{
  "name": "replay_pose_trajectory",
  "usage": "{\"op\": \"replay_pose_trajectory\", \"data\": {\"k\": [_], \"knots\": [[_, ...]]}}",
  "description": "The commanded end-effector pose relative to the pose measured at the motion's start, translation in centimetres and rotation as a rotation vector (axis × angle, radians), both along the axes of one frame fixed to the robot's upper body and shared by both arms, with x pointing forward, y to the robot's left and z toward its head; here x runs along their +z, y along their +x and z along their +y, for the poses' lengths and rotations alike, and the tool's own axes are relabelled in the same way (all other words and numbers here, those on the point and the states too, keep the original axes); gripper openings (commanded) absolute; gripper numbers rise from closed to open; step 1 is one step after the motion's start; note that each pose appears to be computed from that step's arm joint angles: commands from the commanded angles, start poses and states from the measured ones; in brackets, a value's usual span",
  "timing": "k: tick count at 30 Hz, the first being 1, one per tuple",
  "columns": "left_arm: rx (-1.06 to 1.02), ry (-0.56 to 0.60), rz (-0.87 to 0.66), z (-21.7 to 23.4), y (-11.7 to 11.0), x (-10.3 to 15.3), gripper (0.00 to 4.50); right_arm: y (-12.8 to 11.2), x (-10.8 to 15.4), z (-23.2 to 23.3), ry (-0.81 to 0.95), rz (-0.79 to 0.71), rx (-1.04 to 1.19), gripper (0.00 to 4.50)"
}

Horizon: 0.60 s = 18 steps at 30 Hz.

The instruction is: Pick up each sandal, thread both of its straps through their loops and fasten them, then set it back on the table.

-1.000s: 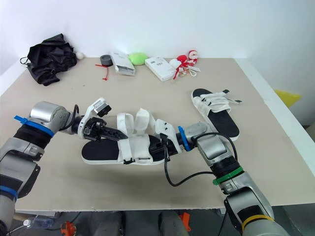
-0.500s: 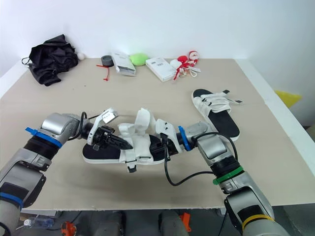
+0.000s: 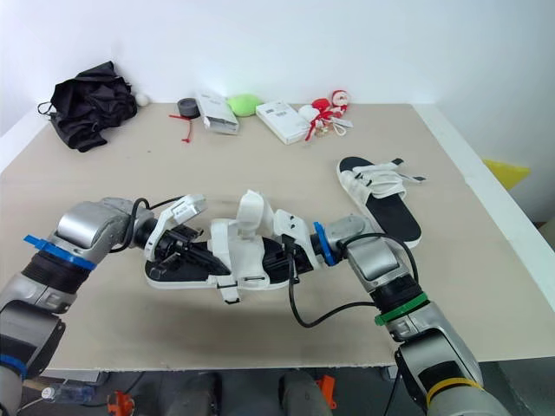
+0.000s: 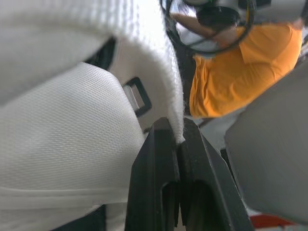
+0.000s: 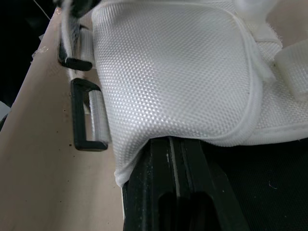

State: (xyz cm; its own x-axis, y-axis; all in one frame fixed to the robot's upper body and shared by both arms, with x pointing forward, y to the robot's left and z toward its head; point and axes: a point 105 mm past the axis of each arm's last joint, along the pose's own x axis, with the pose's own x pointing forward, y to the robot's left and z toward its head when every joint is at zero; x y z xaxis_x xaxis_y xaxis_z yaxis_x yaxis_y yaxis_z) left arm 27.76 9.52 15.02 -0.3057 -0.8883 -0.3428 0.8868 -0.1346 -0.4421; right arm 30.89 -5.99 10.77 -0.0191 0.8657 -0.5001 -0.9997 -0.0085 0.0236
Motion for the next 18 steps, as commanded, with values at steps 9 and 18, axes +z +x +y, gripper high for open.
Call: {"op": "replay_pose_trajectory", "data": {"k": [9,18], "knots": [[0.087,0.018,-0.275,-0.3,2.5,-1.9,2.53,-0.4,-2.5,-0.6,-0.079,0.065,-0.011,0.00],[0.138,-0.178,0.028,0.4,1.0,4.8,3.68,-0.4,-2.5,-0.5,-0.081,0.067,-0.002,0.00]]}}
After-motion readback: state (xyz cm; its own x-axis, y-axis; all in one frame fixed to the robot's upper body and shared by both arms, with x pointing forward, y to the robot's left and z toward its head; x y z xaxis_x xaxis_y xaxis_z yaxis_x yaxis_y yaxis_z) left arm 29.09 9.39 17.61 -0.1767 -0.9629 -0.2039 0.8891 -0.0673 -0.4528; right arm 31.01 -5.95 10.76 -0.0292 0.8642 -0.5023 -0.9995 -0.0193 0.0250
